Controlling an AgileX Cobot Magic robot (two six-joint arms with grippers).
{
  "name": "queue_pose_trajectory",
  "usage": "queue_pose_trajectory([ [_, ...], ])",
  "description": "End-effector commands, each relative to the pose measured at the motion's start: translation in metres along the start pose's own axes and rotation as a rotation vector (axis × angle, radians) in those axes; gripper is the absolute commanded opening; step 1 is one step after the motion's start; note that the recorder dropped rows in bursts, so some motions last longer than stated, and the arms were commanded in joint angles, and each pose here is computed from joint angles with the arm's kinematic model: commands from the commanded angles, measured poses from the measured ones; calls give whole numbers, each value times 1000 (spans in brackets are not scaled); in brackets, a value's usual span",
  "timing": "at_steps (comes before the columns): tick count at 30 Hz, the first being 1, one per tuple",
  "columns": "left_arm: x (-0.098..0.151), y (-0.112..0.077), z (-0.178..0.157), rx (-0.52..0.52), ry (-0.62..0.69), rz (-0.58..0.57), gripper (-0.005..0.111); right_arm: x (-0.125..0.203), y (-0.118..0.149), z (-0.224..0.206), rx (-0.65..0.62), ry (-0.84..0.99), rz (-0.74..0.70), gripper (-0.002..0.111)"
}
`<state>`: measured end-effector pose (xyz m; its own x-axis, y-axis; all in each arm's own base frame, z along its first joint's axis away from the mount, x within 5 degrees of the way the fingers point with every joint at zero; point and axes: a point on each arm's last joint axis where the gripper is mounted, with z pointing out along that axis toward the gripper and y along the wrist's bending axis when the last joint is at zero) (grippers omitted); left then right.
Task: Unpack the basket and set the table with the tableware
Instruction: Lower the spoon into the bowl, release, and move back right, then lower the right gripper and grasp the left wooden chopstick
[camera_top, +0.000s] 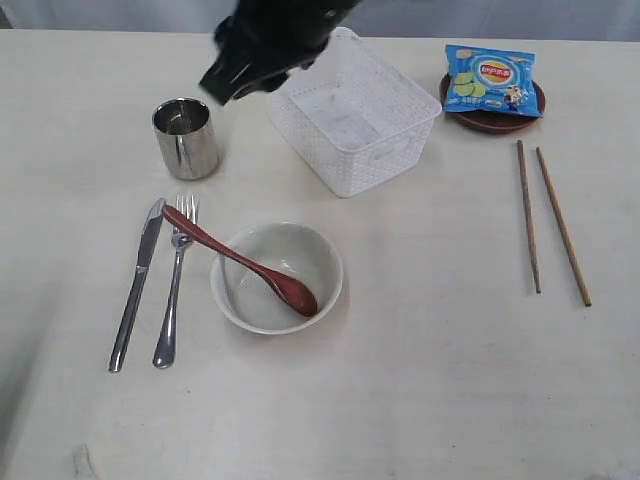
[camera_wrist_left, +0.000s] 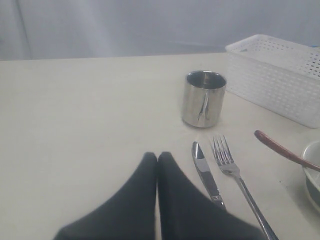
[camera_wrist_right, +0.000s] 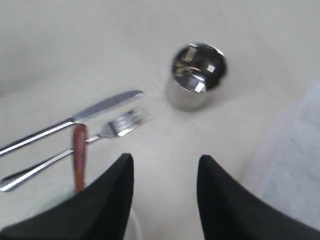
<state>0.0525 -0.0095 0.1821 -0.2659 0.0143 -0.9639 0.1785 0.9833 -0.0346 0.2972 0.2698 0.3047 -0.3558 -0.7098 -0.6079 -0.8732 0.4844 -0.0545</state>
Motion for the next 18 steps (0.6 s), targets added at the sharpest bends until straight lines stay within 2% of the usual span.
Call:
queue_pose_trajectory([
  [1, 0, 0, 0, 3, -10, 6, 0, 24, -57, -29, 129, 52, 205, 34],
  [4, 0, 0, 0, 3, -10, 6, 0, 51, -98, -42, 184, 97, 365, 34],
  [10, 0, 0, 0, 3, -10, 6, 0, 111, -160, -44, 238, 219, 686, 34],
  [14, 0, 0, 0, 3, -10, 6, 0, 149, -181, -19, 206, 353, 848, 34],
  [18, 0, 0, 0, 3, -10, 6, 0, 181, -187, 23, 154, 510, 935, 34],
])
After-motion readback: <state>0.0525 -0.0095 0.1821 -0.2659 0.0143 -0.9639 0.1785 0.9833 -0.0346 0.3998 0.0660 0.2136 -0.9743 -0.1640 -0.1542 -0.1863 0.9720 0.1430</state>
